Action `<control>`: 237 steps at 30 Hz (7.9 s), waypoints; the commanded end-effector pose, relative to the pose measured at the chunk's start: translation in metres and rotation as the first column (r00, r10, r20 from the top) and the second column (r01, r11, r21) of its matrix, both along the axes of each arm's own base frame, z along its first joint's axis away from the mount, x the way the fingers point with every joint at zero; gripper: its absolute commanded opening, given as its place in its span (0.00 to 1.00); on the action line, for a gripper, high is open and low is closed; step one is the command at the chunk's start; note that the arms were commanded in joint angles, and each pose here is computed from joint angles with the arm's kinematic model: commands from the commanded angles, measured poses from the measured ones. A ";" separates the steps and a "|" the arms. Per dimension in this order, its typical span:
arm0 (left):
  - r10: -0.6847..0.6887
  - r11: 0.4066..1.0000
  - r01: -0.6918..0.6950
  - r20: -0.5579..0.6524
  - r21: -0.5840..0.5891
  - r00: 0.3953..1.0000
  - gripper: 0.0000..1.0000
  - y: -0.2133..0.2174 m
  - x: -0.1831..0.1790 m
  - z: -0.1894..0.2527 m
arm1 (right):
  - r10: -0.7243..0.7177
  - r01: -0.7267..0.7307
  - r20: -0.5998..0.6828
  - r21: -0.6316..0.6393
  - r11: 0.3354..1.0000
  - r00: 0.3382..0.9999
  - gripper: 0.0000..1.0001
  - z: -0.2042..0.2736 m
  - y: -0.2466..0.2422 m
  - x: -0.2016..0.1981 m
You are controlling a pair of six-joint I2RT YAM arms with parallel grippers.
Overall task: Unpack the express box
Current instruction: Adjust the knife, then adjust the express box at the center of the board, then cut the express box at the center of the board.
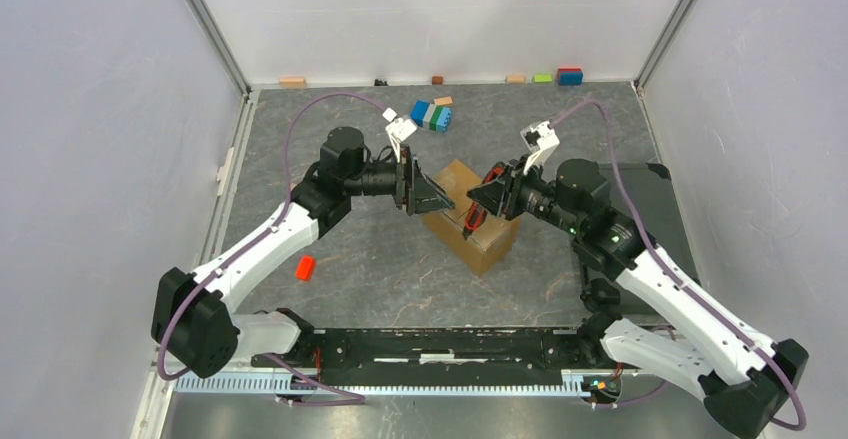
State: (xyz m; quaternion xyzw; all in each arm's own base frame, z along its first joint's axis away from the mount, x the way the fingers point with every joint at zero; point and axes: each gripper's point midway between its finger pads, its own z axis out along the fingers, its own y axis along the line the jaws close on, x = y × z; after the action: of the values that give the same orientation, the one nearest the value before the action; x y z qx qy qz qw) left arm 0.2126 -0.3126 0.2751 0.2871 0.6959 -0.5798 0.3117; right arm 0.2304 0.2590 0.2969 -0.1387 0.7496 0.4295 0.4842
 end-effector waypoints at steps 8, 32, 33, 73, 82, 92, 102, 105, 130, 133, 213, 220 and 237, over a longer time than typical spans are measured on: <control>0.562 0.755 -0.599 0.205 0.267 0.801 0.69 0.059 0.106 -0.014 | -0.325 0.283 -0.066 -0.352 0.892 0.943 0.00 -0.058 -0.101 -0.022; 0.662 0.544 -0.606 0.147 0.580 0.735 0.49 0.077 0.125 -0.112 | -0.379 0.320 -0.045 -0.450 0.834 0.924 0.00 -0.119 -0.093 0.018; 0.664 0.544 -0.606 0.145 0.580 0.734 0.48 0.078 0.121 -0.112 | -0.367 0.312 -0.040 -0.446 0.839 0.930 0.00 -0.118 -0.088 0.021; 0.738 0.541 -0.609 0.020 0.581 0.675 0.24 0.126 0.105 -0.105 | -0.290 0.266 0.020 -0.464 0.845 0.957 0.00 -0.104 -0.053 0.072; 0.819 0.450 -0.615 -0.025 0.648 0.573 0.10 0.171 0.097 -0.149 | -0.295 0.274 0.032 -0.473 0.837 0.955 0.00 -0.101 -0.053 0.075; 0.861 0.450 -0.616 -0.129 0.647 0.492 0.07 0.187 0.083 -0.181 | -0.261 0.243 0.021 -0.449 0.860 0.965 0.00 -0.099 -0.042 0.077; 0.805 0.566 -0.592 -0.231 0.573 0.546 0.08 0.145 0.070 -0.189 | -0.264 0.255 0.050 -0.474 0.842 0.963 0.00 -0.095 -0.040 0.089; 0.788 0.583 -0.569 -0.230 0.580 0.571 0.09 0.132 0.065 -0.193 | -0.251 0.249 0.061 -0.474 0.844 0.966 0.00 -0.095 -0.037 0.093; 0.888 0.354 -0.739 0.042 0.573 0.458 0.26 0.177 0.058 -0.141 | -0.295 0.296 0.095 -0.560 0.774 0.951 0.00 -0.101 -0.055 0.097; 0.899 0.345 -0.768 0.045 0.539 0.436 0.34 0.188 0.088 -0.119 | -0.307 0.306 0.094 -0.557 0.772 0.947 0.00 -0.099 -0.061 0.092; -0.030 0.954 0.117 -0.298 0.277 0.954 0.68 -0.026 0.059 -0.068 | -0.042 0.070 0.497 -0.037 0.997 0.866 0.00 0.053 0.070 -0.022; 0.040 0.956 0.040 -0.264 0.291 0.964 0.73 -0.006 0.064 -0.057 | -0.050 0.067 0.531 -0.014 0.998 0.846 0.00 0.057 0.071 -0.026; 0.064 0.929 0.063 -0.325 0.365 0.944 0.65 0.012 0.045 -0.081 | -0.012 0.026 0.538 -0.018 0.999 0.843 0.00 0.068 0.085 -0.028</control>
State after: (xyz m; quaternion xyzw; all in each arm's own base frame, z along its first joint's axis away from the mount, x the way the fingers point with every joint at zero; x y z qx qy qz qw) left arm 0.2631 -0.3043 0.1913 0.2173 0.8413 -0.4796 0.1226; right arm 0.2056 0.3411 0.3199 -0.2695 0.6306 0.3294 0.6490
